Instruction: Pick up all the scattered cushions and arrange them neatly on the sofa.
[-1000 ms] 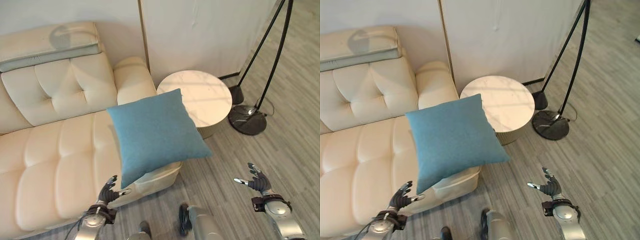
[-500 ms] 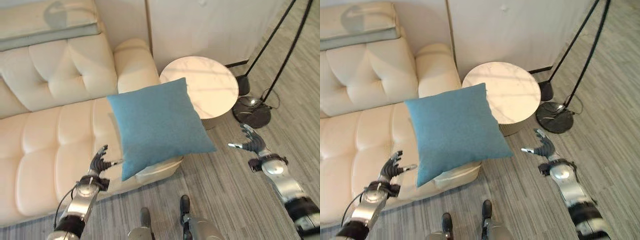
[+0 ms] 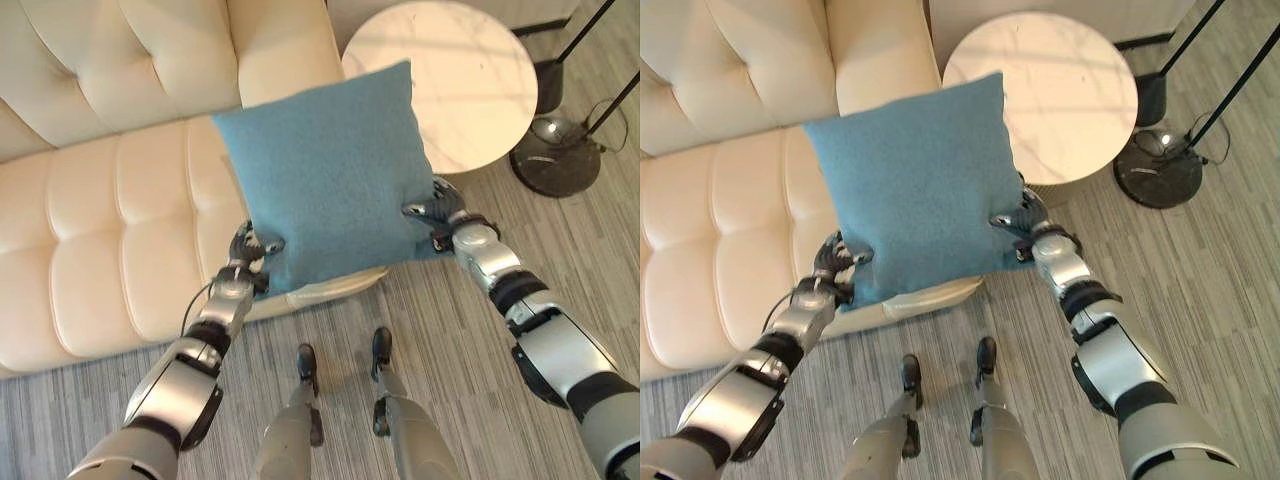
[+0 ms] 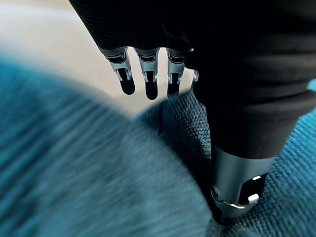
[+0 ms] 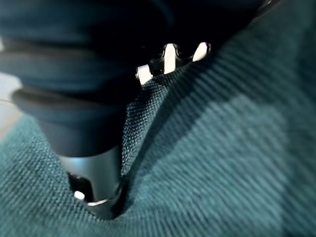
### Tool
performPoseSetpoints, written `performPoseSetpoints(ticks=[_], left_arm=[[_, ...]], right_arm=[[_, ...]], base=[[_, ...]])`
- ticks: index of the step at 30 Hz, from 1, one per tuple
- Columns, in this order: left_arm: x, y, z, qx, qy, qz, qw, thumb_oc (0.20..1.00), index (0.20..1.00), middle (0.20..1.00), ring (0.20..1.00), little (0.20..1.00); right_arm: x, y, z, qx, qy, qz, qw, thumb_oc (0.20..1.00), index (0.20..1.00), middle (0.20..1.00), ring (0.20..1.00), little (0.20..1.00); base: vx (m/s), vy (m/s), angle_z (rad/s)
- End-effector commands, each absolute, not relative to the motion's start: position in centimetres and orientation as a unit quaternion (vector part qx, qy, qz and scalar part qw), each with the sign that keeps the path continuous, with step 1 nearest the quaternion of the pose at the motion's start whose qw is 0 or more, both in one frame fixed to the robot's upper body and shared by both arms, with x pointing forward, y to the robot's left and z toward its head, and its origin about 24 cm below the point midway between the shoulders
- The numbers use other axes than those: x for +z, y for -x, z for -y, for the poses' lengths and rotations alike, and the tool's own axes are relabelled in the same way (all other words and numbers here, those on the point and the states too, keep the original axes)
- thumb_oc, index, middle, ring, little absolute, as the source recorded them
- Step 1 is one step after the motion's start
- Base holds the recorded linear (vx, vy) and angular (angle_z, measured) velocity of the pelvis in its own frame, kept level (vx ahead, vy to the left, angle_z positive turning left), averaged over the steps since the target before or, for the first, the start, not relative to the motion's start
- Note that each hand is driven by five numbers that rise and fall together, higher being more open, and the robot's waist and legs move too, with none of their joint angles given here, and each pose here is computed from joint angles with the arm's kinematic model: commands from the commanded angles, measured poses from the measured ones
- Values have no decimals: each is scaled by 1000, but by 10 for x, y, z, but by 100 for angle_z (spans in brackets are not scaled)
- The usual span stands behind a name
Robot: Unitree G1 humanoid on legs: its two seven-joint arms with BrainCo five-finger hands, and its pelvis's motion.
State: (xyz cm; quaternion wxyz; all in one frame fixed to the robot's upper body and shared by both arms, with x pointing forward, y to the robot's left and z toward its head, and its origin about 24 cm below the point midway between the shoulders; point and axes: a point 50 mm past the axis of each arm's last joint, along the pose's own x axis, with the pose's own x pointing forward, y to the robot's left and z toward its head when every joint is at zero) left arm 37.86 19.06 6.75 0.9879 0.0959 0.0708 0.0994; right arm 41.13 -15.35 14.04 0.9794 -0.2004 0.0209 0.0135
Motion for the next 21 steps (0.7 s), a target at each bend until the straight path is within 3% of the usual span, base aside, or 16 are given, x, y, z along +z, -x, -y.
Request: performPoseSetpoints(ticks=[1, 2, 3, 4, 5, 12, 21], left_arm=[[113, -396, -158, 56, -93, 19, 994, 1000, 1000, 1000, 1000, 1000], [121, -397, -148, 45, -84, 40, 995, 1000, 1000, 1000, 1000, 1000], [123, -396, -147, 44, -75, 46, 995, 1000, 1000, 1000, 1000, 1000], [126, -395, -145, 44, -64, 55, 995, 454, 454, 454, 454, 454], [132, -394, -143, 47, -44, 70, 995, 200, 200, 200, 200, 200], [147, -379, -143, 32, -63, 141, 987, 200, 200, 200, 200, 200], [114, -330, -123, -9, -5, 150, 989, 200, 200, 200, 200, 200]], right_arm=[[170, -412, 98, 89, 192, 55, 976, 784, 784, 784, 784, 784], [168, -406, 82, 110, 154, 69, 980, 200, 200, 200, 200, 200], [168, -403, 76, 119, 131, 77, 981, 200, 200, 200, 200, 200], [168, -399, 71, 128, 113, 86, 982, 200, 200, 200, 200, 200], [168, -394, 66, 138, 95, 95, 981, 200, 200, 200, 200, 200], [145, -366, 61, 172, 10, 115, 978, 200, 200, 200, 200, 200], [109, -322, 71, 184, -61, 111, 975, 200, 200, 200, 200, 200]], base=[[0, 0, 0], [0, 0, 0], [0, 0, 0], [0, 0, 0], [0, 0, 0], [0, 0, 0], [43, 21, 0]])
